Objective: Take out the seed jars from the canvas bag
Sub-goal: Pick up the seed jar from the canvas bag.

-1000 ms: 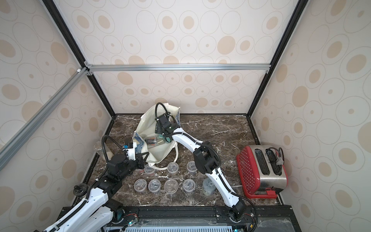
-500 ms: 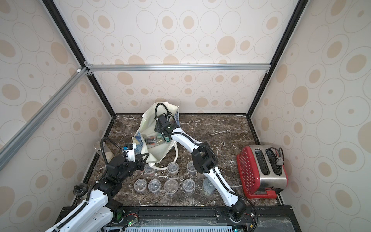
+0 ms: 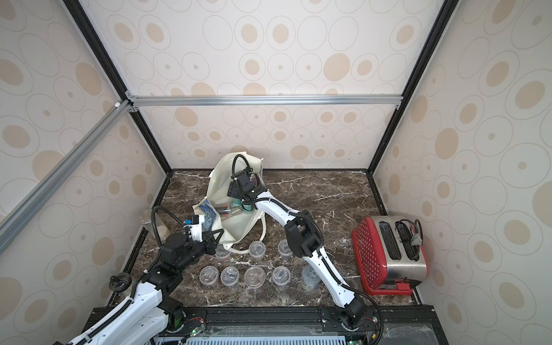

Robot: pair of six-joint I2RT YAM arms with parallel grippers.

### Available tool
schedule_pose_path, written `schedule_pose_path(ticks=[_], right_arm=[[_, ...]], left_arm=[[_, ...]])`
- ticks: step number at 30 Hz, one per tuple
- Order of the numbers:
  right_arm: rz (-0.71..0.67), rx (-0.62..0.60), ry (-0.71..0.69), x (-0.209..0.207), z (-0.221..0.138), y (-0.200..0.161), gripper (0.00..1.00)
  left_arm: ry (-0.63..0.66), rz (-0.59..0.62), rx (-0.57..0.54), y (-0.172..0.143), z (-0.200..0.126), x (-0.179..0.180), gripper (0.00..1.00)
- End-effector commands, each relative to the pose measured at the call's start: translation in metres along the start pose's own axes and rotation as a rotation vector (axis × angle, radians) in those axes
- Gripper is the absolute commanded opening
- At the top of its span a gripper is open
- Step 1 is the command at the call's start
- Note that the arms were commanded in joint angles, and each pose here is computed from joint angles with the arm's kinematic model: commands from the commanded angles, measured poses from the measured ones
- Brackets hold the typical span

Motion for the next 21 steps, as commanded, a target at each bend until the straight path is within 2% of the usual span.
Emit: schedule_pose_path(ticks=[1, 8, 14, 21], right_arm=[[-0.090, 0.034, -0.119, -0.017, 0.011, -0.012, 0.80], [-0.126, 0.031, 0.036, -0.013, 0.032, -0.020, 0.79], [-0.238, -0.021, 0.185, -0.001, 0.036, -0.012, 0.72], [-0.267, -0.062, 0.265, -0.001, 0.040, -0.005, 0.70]], left_arm=[[-0.025, -0.015, 0.014, -0.003, -0.001, -0.001, 0.00], [-0.020, 0.000, 0.015, -0.001, -0.003, -0.002, 0.00], [-0.015, 0.011, 0.006, 0.001, -0.005, -0.004, 0.00], [-0.011, 0.022, 0.001, 0.007, -0.005, -0.007, 0.00]])
Point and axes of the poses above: each gripper's point midway between its finger pads, its own z axis out along the fingers, its own x axis along the line the jaws close on, y = z × x, the point moved 9 cm from there along -z, back along the fingers, and after that the axes turned 12 degrees about -z, right-handed, at the moved point
